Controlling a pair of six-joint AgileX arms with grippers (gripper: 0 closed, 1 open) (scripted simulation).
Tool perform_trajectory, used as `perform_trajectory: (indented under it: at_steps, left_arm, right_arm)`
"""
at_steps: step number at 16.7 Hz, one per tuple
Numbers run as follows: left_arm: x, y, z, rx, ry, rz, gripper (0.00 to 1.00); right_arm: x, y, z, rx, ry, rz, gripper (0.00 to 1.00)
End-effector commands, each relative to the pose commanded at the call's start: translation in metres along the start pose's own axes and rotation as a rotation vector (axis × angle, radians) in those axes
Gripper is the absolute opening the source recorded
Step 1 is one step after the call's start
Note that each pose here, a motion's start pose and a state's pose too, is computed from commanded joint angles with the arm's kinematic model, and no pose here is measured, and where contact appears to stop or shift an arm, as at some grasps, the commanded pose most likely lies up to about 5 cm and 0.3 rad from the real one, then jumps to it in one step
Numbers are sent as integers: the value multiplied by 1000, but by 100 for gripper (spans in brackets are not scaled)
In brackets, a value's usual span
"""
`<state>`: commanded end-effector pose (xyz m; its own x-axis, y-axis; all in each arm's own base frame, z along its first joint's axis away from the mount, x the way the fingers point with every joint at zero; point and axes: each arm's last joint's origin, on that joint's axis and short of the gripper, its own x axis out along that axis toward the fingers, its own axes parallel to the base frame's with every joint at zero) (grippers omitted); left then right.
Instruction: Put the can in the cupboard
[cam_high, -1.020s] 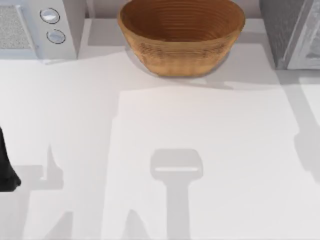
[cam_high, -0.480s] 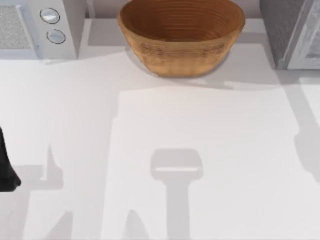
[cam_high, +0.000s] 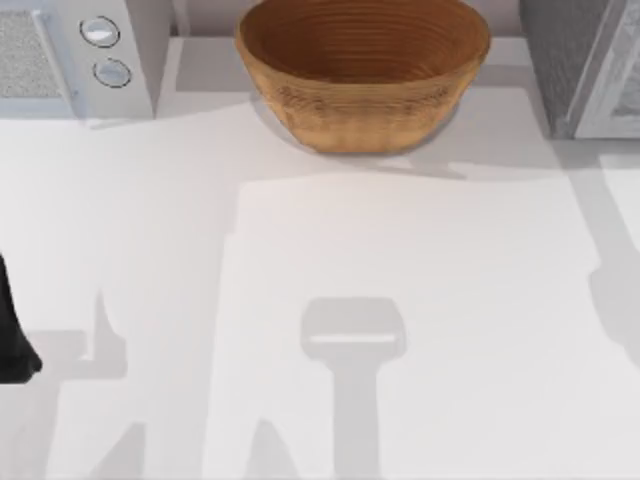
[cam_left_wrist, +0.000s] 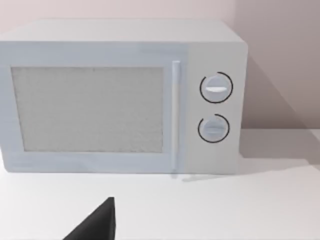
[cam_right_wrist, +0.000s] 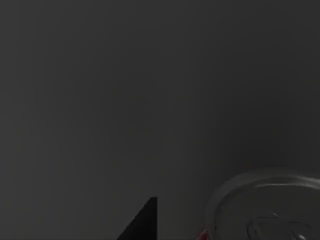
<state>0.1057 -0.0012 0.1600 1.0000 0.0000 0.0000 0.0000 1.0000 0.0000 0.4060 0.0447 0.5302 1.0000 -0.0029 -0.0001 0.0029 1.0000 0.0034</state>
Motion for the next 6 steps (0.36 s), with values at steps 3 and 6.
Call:
perform_trajectory:
  at_steps: [3,6]
  left_arm:
    - [0,0,0,0,0,0,100]
    - [0,0,0,0,0,0,100]
  right_arm:
    - [0,0,0,0,0,0,100]
    - [0,0,0,0,0,0,100]
